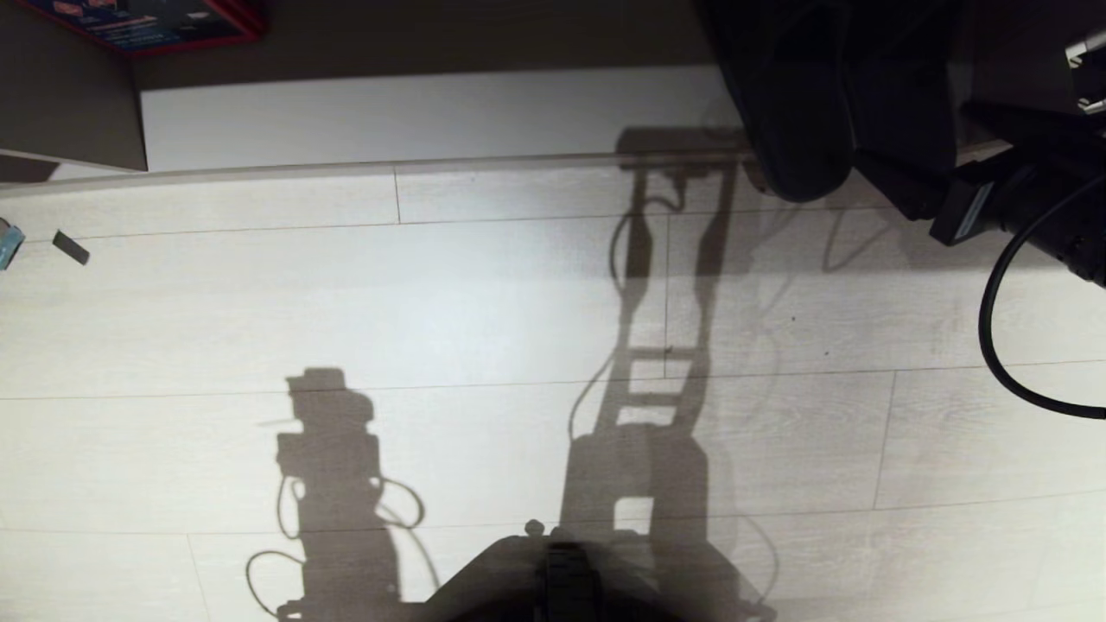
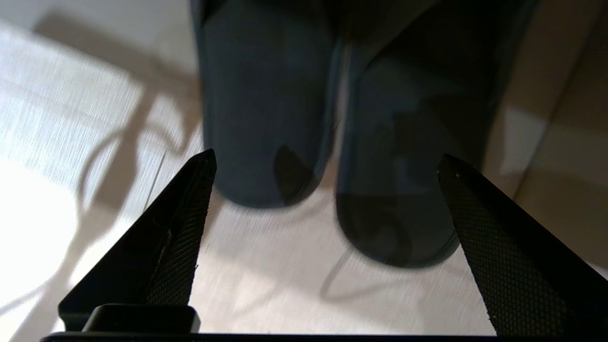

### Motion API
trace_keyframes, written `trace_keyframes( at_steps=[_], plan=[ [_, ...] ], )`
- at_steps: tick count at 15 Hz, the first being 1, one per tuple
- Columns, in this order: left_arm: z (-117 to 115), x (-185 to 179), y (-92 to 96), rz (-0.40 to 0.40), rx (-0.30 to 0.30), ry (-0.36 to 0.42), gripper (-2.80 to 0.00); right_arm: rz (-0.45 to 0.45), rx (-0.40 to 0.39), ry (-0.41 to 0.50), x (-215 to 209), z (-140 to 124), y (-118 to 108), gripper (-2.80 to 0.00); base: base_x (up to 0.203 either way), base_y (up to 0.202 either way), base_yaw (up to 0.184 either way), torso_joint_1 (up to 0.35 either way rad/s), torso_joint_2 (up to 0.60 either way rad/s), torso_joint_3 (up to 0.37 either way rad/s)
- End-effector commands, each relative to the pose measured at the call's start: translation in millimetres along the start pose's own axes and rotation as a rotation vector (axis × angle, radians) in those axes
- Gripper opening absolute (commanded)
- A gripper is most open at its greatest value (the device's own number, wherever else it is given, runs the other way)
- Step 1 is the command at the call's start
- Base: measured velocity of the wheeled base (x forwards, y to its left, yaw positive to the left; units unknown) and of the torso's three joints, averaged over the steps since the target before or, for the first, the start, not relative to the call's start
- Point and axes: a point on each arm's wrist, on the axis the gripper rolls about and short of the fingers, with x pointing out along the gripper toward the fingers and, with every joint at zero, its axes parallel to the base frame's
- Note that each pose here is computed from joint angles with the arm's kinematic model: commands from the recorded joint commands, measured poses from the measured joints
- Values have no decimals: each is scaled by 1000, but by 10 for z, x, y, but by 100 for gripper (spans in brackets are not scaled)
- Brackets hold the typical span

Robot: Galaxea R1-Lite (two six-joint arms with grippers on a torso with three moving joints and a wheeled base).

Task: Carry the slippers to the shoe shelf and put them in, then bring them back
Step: Pick up the slippers in the shoe cabinet

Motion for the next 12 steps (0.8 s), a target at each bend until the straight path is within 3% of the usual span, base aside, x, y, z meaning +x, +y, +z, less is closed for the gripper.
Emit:
trace_keyframes(
  at_steps=[1, 12],
  plan=[
    [0, 0, 0, 1, 0, 0, -280, -22, 0, -31, 117, -67, 9, 0, 0, 0, 0, 0, 0, 0],
    [1, 1, 0, 0, 3, 0, -280, -119, 45, -187, 595, -148, 93, 0, 0, 0, 0, 0, 0, 0]
  ],
)
